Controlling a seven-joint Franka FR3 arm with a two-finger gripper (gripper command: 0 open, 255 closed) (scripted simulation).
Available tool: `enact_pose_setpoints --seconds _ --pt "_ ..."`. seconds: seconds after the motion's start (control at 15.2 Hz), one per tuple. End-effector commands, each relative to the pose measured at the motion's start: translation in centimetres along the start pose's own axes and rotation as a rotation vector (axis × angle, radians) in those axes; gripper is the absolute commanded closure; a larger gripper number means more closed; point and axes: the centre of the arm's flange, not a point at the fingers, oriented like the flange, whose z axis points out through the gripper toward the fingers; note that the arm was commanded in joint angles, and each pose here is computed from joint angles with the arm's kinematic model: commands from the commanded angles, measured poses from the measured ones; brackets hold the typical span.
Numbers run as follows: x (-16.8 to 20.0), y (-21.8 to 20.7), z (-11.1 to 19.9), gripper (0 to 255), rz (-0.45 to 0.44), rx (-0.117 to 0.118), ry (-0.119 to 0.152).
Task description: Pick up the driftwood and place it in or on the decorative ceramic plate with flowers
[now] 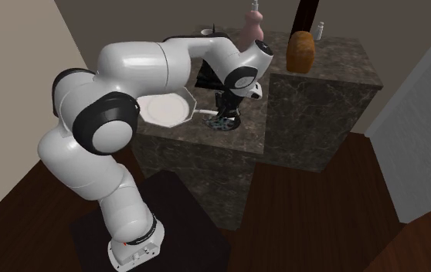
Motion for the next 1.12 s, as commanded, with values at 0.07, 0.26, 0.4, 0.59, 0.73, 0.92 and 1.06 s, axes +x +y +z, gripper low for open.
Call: enact_pose_setpoints --seconds 0.07,0.26,0.4,0.59,0.73,0.92,1.06 --pt "0.1 0.3 0.6 255 0.0 0.0 -0.003" --pt "0.1 0.3 0.6 255 0.0 0.0 -0.003" --pt "0.1 0.3 0.6 255 0.0 0.0 -0.003" --pt "0.1 0.1 0.6 0 0.0 0.0 -0.003" --pt "0.1 0.1 0.6 0 0.0 0.0 -0.003" --pt "0.2 0.3 -2.0 0 0.0 0.0 -0.003" --pt "0.2 0.3 -4.4 0 0.0 0.0 -0.003"
